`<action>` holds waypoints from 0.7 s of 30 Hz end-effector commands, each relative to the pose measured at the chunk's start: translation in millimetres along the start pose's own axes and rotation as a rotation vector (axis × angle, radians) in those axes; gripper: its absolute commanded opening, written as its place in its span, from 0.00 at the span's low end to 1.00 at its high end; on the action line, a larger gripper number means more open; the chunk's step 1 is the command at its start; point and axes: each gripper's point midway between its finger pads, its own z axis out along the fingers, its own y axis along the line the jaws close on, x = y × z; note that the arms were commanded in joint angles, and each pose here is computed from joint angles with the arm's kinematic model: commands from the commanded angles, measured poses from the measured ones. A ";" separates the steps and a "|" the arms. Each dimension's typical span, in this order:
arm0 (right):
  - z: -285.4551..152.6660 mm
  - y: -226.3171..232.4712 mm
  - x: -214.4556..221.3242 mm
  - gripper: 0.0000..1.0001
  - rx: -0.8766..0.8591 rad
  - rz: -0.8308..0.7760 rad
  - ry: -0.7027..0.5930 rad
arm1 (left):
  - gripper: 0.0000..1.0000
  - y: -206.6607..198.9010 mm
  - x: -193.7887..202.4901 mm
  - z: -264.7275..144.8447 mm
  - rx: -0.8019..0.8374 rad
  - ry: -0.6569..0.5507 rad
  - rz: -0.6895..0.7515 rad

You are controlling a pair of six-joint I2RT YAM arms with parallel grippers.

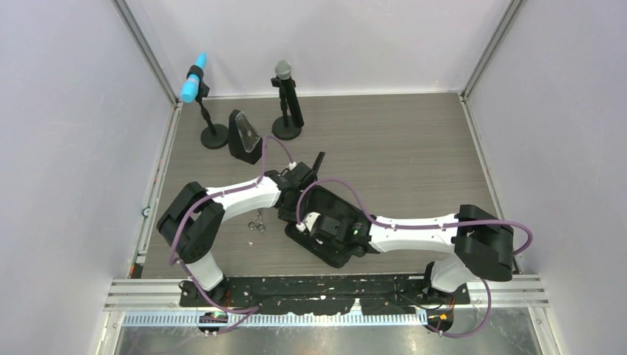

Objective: Sort the hair-cutting tools
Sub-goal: Place the haircut tool in the hairdressing tool bag.

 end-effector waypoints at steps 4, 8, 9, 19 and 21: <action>-12.6 4.6 -26.2 0.49 -0.019 0.003 -0.114 | 0.35 -22.4 7.4 1.0 0.109 0.020 -0.017; -29.6 3.2 -29.4 0.51 -0.026 0.043 -0.170 | 0.35 -22.3 7.3 1.3 0.108 0.020 -0.019; -33.0 0.8 -29.9 0.51 -0.016 0.056 -0.189 | 0.35 -22.4 7.9 1.9 0.108 0.023 -0.018; -22.2 4.7 -7.4 0.43 -0.041 0.113 -0.123 | 0.35 -21.8 8.0 1.3 0.104 0.025 -0.021; -21.0 5.2 -2.1 0.42 -0.043 0.123 -0.107 | 0.34 -22.0 8.3 1.8 0.105 0.027 -0.022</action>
